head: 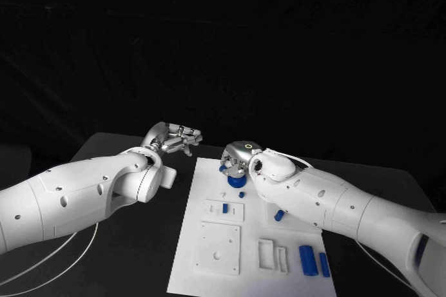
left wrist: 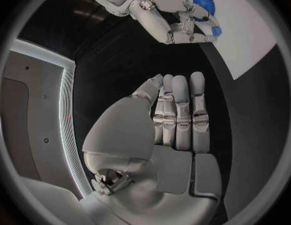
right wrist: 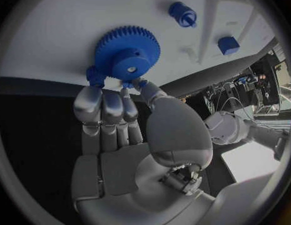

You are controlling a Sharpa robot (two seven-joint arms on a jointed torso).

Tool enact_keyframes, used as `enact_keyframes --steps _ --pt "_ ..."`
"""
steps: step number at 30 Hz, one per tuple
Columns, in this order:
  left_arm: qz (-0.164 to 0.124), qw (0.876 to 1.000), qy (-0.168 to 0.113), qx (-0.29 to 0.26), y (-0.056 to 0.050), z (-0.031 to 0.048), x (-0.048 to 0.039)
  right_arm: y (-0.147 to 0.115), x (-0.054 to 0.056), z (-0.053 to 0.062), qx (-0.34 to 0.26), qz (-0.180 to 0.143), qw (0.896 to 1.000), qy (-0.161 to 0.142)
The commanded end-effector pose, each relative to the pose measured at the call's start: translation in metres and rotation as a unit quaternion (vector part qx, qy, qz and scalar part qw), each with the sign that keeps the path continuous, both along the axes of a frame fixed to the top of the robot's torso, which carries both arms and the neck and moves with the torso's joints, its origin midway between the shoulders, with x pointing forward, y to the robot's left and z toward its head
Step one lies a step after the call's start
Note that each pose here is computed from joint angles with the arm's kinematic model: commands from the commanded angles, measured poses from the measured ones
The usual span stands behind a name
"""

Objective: Assemble the parts on the task board

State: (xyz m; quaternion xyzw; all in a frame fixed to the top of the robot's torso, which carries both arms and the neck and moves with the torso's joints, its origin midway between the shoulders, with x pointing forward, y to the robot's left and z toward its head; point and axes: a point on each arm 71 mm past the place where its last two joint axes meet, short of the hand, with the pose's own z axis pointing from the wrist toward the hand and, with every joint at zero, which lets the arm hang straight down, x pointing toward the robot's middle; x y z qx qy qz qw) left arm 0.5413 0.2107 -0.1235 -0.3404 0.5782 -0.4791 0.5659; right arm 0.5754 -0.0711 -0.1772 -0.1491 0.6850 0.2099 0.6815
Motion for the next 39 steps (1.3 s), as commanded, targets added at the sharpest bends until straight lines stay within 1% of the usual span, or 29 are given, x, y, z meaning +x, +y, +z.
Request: enact_keyframes --steps 1,8,20,31,39 --pt "-0.003 1.000 -0.001 -0.004 -0.0023 0.0028 -0.0001 -0.0004 -0.0005 -0.0075 -0.020 0.000 0.999 0.027" --pt "-0.004 1.000 0.004 -0.003 -0.0018 0.0025 0.0001 -0.0028 0.0000 -0.0100 -0.028 -0.006 0.999 0.036" --pt "-0.004 1.000 0.012 -0.002 -0.0014 0.0016 0.0005 0.0000 -0.0018 -0.0095 -0.028 -0.008 0.999 0.038" --pt "-0.006 1.000 0.015 -0.002 -0.0024 0.0012 0.0006 0.0026 -0.0025 -0.0073 -0.025 -0.020 0.999 0.020" --pt "-0.006 1.000 0.016 -0.001 -0.0028 0.0012 0.0006 0.0042 -0.0042 -0.0091 -0.033 -0.024 0.999 0.008"
